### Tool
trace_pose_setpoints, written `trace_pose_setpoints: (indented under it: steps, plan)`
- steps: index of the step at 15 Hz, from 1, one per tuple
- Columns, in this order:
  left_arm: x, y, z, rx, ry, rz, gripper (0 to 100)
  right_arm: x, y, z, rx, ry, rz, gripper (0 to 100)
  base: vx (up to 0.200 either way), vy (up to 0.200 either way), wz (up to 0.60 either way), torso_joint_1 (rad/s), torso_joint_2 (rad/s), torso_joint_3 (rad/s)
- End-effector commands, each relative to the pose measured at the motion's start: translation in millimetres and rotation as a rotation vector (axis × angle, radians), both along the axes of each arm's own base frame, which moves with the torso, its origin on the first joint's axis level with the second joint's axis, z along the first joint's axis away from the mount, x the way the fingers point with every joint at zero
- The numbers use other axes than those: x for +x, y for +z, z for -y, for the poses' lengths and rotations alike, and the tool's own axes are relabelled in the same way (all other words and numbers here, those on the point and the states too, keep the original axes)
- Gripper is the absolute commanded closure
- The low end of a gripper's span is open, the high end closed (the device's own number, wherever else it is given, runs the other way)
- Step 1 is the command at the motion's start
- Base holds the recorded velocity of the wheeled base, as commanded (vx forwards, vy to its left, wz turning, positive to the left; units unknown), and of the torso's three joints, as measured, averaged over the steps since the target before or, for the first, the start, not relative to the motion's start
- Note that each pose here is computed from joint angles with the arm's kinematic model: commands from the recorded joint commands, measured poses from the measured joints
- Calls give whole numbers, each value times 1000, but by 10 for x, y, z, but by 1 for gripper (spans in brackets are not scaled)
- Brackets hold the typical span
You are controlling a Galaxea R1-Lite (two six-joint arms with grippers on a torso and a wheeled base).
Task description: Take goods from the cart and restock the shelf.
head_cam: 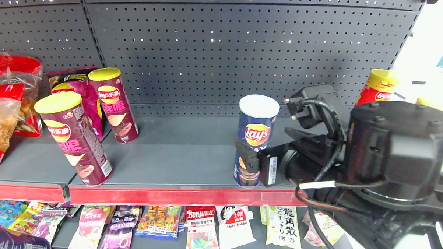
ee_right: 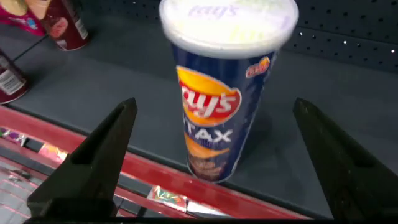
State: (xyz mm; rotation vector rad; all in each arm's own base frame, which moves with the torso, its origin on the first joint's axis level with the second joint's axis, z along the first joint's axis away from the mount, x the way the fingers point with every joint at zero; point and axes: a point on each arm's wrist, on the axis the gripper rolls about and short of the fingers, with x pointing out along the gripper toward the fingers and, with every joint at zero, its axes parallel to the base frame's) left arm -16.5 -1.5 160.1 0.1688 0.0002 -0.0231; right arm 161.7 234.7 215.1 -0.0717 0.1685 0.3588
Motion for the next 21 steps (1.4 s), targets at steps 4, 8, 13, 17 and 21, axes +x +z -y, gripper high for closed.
trace_pose_setpoints:
  steps: [4,8,13,17,21]
  plan:
    - [24,-20,0,21,-2,-19,100,-355,81,401,36,40,21,0,0,0,0,0,0,0]
    - [127,71,-2,20,-7,-59,100,-435,-156,973,22,-21,-14,0,0,0,0,0,0,0]
    - [177,142,-2,25,-18,-71,100,-788,-358,1765,28,64,47,0,0,0,0,0,0,0]
    - [241,292,32,20,-177,-71,100,-1231,-563,2178,-4,-58,41,0,0,0,0,0,0,0]
    - [489,649,40,3,-234,-92,100,-1920,-724,2534,-55,-252,21,0,0,0,0,0,0,0]
